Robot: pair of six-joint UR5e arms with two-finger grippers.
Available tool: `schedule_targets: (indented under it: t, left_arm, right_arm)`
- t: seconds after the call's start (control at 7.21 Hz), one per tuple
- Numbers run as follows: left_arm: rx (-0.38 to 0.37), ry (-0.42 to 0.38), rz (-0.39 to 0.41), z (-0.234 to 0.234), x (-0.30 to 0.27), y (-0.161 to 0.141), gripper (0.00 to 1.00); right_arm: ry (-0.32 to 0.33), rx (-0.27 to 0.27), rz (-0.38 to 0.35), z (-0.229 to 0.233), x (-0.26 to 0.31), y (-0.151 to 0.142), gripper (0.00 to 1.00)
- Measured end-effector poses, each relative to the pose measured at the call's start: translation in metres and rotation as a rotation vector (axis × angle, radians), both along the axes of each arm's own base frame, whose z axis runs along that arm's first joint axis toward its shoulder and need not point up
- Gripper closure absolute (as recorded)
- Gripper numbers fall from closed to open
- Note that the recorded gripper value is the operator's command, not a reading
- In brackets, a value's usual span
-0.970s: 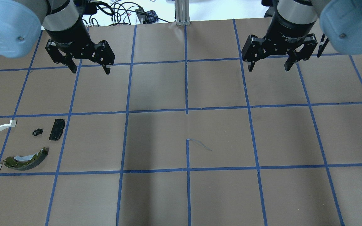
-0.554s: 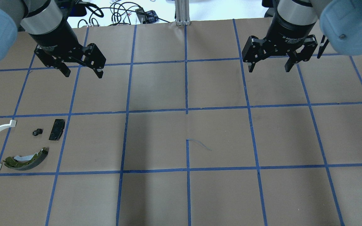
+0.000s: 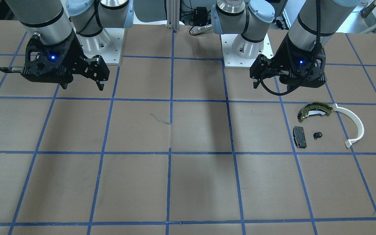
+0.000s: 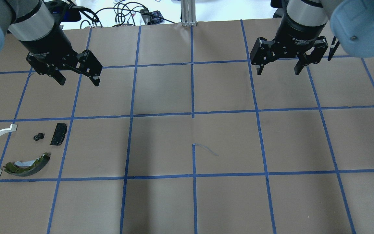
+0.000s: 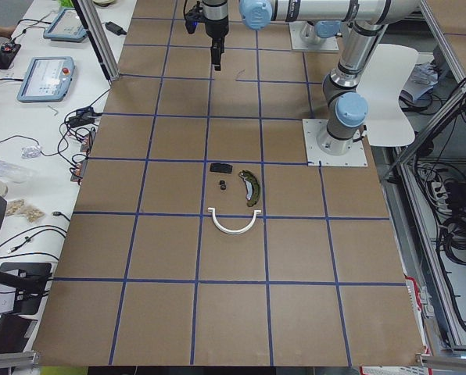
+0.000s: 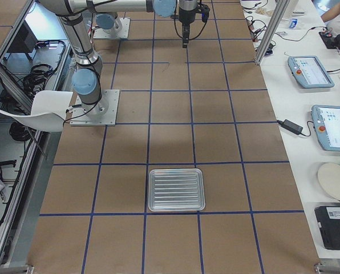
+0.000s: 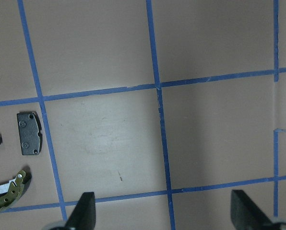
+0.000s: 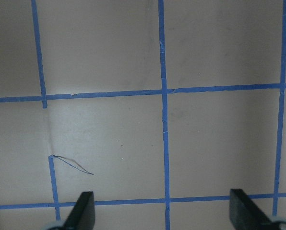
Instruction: Place bearing gear from tray to pile
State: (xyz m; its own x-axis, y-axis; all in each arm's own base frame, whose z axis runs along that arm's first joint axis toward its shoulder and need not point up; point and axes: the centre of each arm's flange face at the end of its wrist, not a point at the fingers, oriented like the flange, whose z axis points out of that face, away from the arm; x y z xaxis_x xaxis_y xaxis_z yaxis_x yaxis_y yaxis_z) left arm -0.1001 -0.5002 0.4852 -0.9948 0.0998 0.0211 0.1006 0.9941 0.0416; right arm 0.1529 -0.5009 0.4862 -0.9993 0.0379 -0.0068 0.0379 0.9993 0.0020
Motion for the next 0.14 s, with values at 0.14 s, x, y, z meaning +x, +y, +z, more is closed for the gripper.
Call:
schedule_targets:
  t: [0.14]
  left_arm:
    - [0.002,0.0,0.0,-0.0003,0.0002,0.0003,0.0]
  right_arm:
    - [0.0,0.0,0.001,-0.0001,0.0,-0.0001,0.0]
